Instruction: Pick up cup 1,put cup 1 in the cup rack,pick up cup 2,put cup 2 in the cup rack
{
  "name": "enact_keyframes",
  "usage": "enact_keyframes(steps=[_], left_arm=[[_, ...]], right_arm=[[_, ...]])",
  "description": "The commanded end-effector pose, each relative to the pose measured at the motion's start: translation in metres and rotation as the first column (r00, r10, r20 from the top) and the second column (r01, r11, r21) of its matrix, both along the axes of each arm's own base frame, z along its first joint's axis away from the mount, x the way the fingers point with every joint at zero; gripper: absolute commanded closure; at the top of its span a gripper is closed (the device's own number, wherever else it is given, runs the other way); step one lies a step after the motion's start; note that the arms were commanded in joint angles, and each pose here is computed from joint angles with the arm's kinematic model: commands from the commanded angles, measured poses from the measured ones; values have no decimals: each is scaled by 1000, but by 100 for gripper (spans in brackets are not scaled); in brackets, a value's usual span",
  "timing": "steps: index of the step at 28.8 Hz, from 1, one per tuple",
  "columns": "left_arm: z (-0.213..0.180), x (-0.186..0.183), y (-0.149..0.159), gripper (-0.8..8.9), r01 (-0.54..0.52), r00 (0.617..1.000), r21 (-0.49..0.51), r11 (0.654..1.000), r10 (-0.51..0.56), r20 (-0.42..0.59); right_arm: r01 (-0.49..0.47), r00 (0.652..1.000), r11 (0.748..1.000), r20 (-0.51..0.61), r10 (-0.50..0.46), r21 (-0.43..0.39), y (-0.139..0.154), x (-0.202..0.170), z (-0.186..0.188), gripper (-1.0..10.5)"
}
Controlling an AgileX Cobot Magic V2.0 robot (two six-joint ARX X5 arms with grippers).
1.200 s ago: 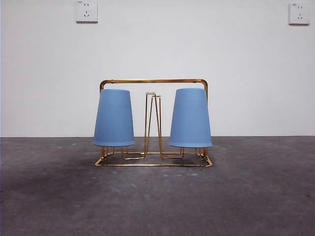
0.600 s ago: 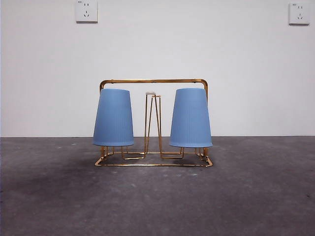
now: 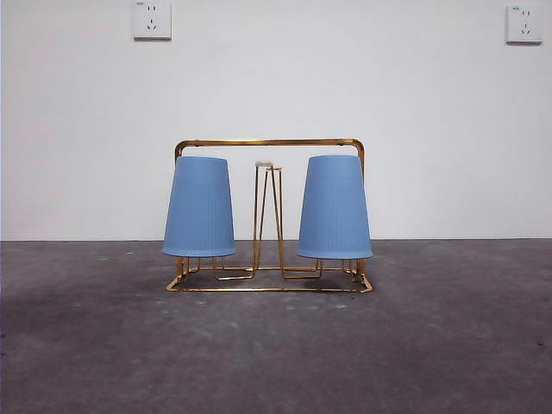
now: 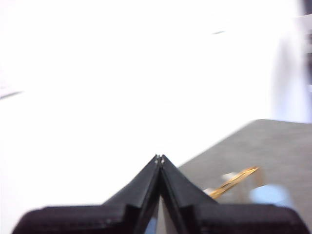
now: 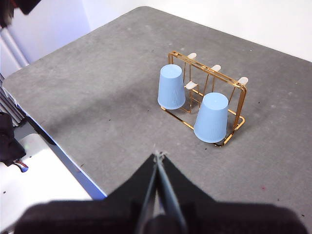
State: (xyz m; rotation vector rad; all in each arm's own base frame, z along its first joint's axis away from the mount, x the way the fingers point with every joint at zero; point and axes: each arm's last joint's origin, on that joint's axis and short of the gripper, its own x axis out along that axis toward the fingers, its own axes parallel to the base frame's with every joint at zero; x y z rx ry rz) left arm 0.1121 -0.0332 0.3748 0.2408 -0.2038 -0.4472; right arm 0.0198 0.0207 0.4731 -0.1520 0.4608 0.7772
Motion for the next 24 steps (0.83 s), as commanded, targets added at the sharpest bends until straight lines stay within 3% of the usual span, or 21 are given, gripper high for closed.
enact_keyframes(steps=[1, 11, 16, 24], left_arm=[[-45, -1, 9, 817, -108, 993, 34, 994, 109, -37], [-154, -13, 22, 817, -202, 965, 14, 979, 201, -170], [-184, -16, 22, 817, -210, 957, -18, 978, 202, -210], [-213, -16, 25, 817, -318, 921, -52, 947, 295, -252]], right_arm=[[8, 1000, 1000, -25, -9, -19, 0, 0, -4, 945], [8, 1000, 1000, -25, -9, -19, 0, 0, -4, 945], [8, 1000, 1000, -25, -9, -19, 0, 0, -4, 944], [8, 1000, 1000, -26, -9, -19, 0, 0, -4, 945]])
